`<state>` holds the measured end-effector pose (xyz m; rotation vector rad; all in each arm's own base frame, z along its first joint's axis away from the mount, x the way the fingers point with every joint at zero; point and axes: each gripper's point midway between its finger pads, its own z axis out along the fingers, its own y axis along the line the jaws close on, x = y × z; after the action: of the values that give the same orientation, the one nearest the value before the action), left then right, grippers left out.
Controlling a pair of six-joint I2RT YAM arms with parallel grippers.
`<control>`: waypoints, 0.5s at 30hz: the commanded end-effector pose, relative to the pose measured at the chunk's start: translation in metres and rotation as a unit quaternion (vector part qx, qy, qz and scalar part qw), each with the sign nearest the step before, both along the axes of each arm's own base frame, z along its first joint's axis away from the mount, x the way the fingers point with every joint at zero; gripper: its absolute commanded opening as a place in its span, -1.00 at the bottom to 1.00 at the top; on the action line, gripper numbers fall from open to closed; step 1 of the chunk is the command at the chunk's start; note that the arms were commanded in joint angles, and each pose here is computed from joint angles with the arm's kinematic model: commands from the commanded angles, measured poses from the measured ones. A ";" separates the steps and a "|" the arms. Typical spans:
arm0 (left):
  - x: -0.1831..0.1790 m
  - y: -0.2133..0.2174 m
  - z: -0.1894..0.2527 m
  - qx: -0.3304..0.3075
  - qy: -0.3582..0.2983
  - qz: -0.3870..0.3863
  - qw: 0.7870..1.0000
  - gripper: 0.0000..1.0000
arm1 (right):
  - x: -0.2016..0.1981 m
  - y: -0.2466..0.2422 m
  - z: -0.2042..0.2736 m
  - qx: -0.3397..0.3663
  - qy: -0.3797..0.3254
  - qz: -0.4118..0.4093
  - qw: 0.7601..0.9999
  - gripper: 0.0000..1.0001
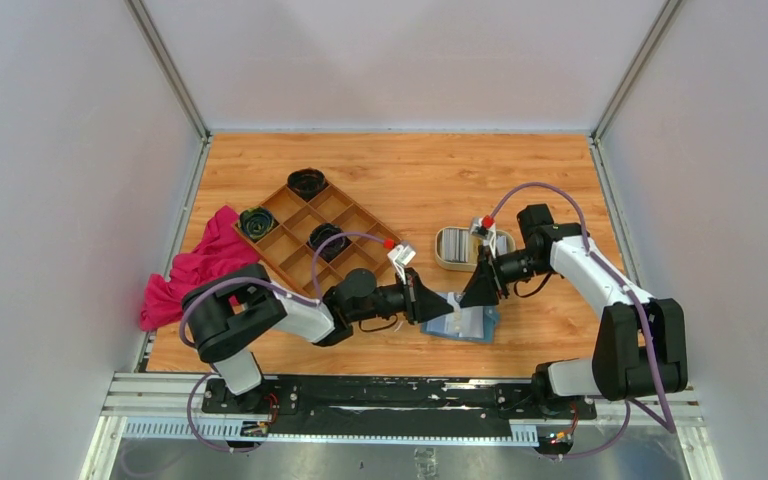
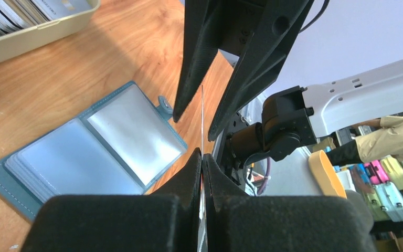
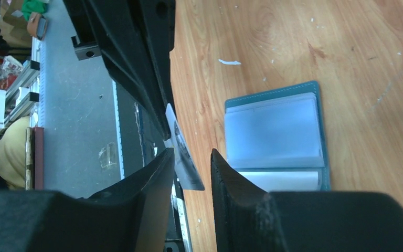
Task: Put the credit cards into the card holder
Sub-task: Insert the credit card into the card holder.
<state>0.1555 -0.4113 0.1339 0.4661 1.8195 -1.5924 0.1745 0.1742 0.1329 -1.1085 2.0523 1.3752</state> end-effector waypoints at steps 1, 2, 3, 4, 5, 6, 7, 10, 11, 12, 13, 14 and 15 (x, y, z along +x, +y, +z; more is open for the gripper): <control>0.004 0.006 0.011 -0.005 -0.030 -0.003 1.000 -1.00 | -0.006 0.002 0.019 0.034 -0.020 0.020 0.999 -0.31; 0.005 0.006 0.012 -0.005 -0.031 -0.002 1.000 -1.00 | -0.007 0.002 0.020 0.035 -0.021 0.022 0.999 -0.34; 0.005 0.007 0.013 -0.006 -0.032 -0.002 0.999 -1.00 | -0.008 0.002 0.020 0.036 -0.021 0.024 0.999 -0.37; 0.005 0.007 0.014 -0.007 -0.033 -0.002 0.999 -1.00 | -0.008 0.003 0.021 0.039 -0.022 0.026 0.999 -0.42; 0.006 0.007 0.014 -0.007 -0.033 -0.003 0.999 -1.00 | -0.009 0.003 0.022 0.042 -0.023 0.027 0.999 -0.48; 0.005 0.007 0.014 -0.007 -0.033 -0.004 0.999 -1.00 | -0.009 0.003 0.023 0.045 -0.026 0.029 0.998 -0.55; 0.005 0.006 0.014 -0.007 -0.032 -0.005 0.999 -1.00 | -0.010 0.004 0.025 0.049 -0.029 0.032 0.998 -0.68; 0.005 0.005 0.013 -0.007 -0.027 -0.007 1.000 -1.00 | -0.012 0.004 0.030 0.057 -0.036 0.038 0.997 -1.00; 0.006 0.005 0.013 -0.007 -0.027 -0.005 1.000 -0.99 | -0.013 0.004 0.030 0.058 -0.037 0.040 0.997 -1.00; 0.007 0.006 0.013 -0.007 -0.025 0.000 1.000 -0.94 | -0.013 0.004 0.030 0.056 -0.038 0.040 0.997 -1.00; 0.008 0.007 0.013 -0.006 -0.024 0.006 1.000 -0.87 | -0.013 0.004 0.029 0.054 -0.039 0.040 0.997 -1.00; 0.010 0.009 0.013 -0.004 -0.024 0.012 1.000 -0.82 | -0.013 0.003 0.028 0.049 -0.039 0.041 0.997 -1.00; 0.011 0.011 0.013 -0.002 -0.025 0.018 1.000 -0.75 | -0.012 0.002 0.027 0.045 -0.039 0.040 0.997 -1.00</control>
<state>0.1603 -0.4066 0.1452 0.4880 1.7799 -1.5921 0.1622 0.1764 0.1478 -1.1891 1.9400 1.4258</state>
